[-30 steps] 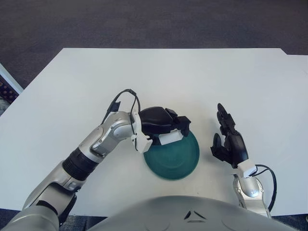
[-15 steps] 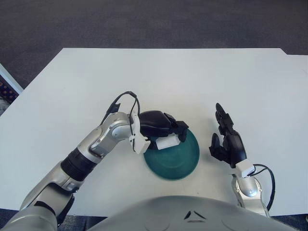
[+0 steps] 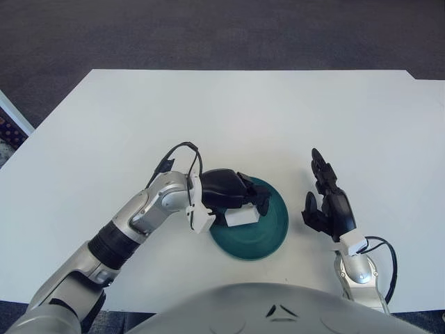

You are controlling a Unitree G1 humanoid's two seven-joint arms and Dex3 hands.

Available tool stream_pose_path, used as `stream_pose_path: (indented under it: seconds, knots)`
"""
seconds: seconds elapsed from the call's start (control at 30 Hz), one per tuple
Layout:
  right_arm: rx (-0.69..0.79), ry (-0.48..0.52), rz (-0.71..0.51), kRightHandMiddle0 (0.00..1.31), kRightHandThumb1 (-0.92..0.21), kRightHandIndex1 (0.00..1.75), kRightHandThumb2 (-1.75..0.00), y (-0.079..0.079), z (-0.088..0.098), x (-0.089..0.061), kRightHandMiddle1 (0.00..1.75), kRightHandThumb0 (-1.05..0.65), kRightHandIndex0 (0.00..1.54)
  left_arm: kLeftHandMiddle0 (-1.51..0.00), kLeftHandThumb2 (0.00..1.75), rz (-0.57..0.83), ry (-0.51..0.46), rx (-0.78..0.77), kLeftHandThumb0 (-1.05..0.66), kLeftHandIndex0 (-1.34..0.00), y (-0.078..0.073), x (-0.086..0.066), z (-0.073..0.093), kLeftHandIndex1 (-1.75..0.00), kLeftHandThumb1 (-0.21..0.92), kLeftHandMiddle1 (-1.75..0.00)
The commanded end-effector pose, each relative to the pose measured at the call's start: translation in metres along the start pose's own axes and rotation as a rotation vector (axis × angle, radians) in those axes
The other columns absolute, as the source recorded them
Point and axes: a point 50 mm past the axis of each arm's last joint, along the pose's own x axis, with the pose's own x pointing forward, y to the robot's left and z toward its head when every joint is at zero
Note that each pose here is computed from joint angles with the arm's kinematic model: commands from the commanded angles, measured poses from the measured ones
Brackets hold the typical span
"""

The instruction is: Put the charger into the plate.

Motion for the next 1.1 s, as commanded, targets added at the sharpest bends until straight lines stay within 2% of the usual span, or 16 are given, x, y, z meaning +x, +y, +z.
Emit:
stream_pose_path:
  seconds: [0.0, 0.17, 0.23, 0.27, 0.3, 0.33, 0.37, 0.4, 0.43, 0.5, 0.6, 0.73, 0.8, 0.87, 1.0, 1.07]
  knots:
    - [-0.003, -0.016, -0.005, 0.03, -0.92, 0.0, -1.01, -0.002, 0.003, 0.003, 0.08, -0.99, 0.01, -0.42, 1.18, -0.011, 0.021, -0.018, -0.01, -0.41, -0.008, -0.001, -0.003, -1.74, 0.43, -1.75]
    - [-0.003, -0.016, -0.005, 0.03, -0.92, 0.0, -1.01, -0.002, 0.002, 0.004, 0.09, -0.99, 0.01, -0.41, 1.17, 0.025, 0.045, -0.048, -0.01, -0.4, -0.011, 0.0, -0.002, -1.74, 0.44, -1.75]
    - [-0.003, -0.016, -0.005, 0.03, -0.92, 0.0, -1.01, -0.002, 0.002, 0.004, 0.09, -0.99, 0.01, -0.36, 1.08, 0.054, 0.063, -0.081, -0.01, -0.35, -0.01, -0.001, -0.001, -1.73, 0.52, -1.75]
    - [-0.003, -0.015, -0.005, 0.03, -0.92, 0.0, -1.01, -0.001, 0.002, 0.005, 0.09, -0.99, 0.01, -0.38, 1.05, 0.062, 0.069, -0.094, 0.14, -0.23, -0.009, -0.002, -0.001, -1.55, 0.53, -1.75]
    - [-0.003, -0.015, -0.005, 0.03, -0.92, 0.0, -1.01, -0.001, 0.002, 0.005, 0.09, -0.99, 0.01, -0.39, 1.04, 0.057, 0.079, -0.095, 0.19, -0.18, -0.005, -0.005, 0.0, -1.48, 0.54, -1.75]
    - [-0.003, -0.015, -0.005, 0.03, -0.92, 0.0, -1.01, -0.001, 0.002, 0.005, 0.1, -0.99, 0.01, -0.26, 0.81, 0.053, 0.086, -0.095, -0.17, -0.12, -0.003, -0.006, 0.001, -1.21, 0.66, -1.68]
    - [-0.003, -0.015, -0.005, 0.02, -0.92, 0.0, -1.01, -0.001, 0.002, 0.005, 0.1, -0.99, 0.01, -0.17, 0.63, 0.042, 0.094, -0.091, -0.4, -0.07, -0.001, -0.008, 0.001, -1.03, 0.76, -1.64]
    - [-0.003, -0.015, -0.005, 0.02, -0.92, 0.0, -1.01, -0.001, 0.002, 0.005, 0.1, -0.99, 0.01, -0.11, 0.55, 0.035, 0.1, -0.088, -0.59, -0.05, 0.0, -0.008, 0.002, -0.84, 0.82, -1.5]
    - [-0.003, -0.015, -0.005, 0.02, -0.92, 0.0, -1.01, -0.001, 0.002, 0.005, 0.1, -0.99, 0.01, -0.09, 0.53, 0.013, 0.108, -0.084, -0.65, -0.04, 0.0, -0.009, 0.002, -0.77, 0.84, -1.45]
    - [-0.003, -0.015, -0.005, 0.02, -0.92, 0.0, -1.01, -0.001, 0.002, 0.005, 0.1, -0.99, 0.01, -0.11, 0.53, -0.02, 0.119, -0.083, -0.86, -0.01, 0.0, -0.011, 0.002, -0.41, 0.89, -0.81]
    - [-0.003, -0.015, -0.005, 0.02, -0.92, 0.0, -1.01, -0.001, 0.001, 0.005, 0.11, -0.99, 0.01, -0.05, 0.57, -0.041, 0.131, -0.091, -0.99, 0.0, 0.0, -0.013, 0.001, -0.15, 0.91, -0.28]
    - [-0.003, -0.015, -0.005, 0.02, -0.92, 0.0, -1.01, -0.001, 0.001, 0.006, 0.11, -0.99, 0.01, -0.01, 0.61, -0.046, 0.137, -0.097, -1.03, 0.0, 0.0, -0.013, 0.001, -0.04, 0.92, -0.07]
    - [0.094, 0.053, -0.049, 0.02, -0.92, 0.0, -1.02, -0.015, 0.024, -0.014, 0.12, -0.96, 0.01, 0.0, 0.63, -0.044, 0.146, -0.113, -1.04, 0.0, 0.0, -0.015, -0.001, -0.02, 0.92, -0.03]
    - [0.139, 0.086, -0.064, 0.01, -0.92, 0.0, -1.04, -0.019, 0.034, -0.021, 0.12, -0.93, 0.02, 0.0, 0.64, -0.04, 0.157, -0.132, -1.04, 0.0, 0.0, -0.016, -0.003, -0.01, 0.92, -0.01]
    - [0.146, 0.11, -0.096, 0.0, -0.92, 0.0, -1.08, -0.017, 0.032, -0.014, 0.13, -0.91, 0.02, 0.0, 0.65, -0.023, 0.168, -0.16, -1.05, 0.0, 0.0, -0.018, -0.007, 0.0, 0.92, 0.0]
    - [0.175, 0.133, -0.106, 0.0, -0.92, 0.0, -1.09, -0.007, 0.023, -0.002, 0.12, -0.92, 0.01, 0.0, 0.63, -0.017, 0.167, -0.183, -1.05, 0.0, 0.001, -0.018, -0.008, 0.0, 0.92, 0.0]
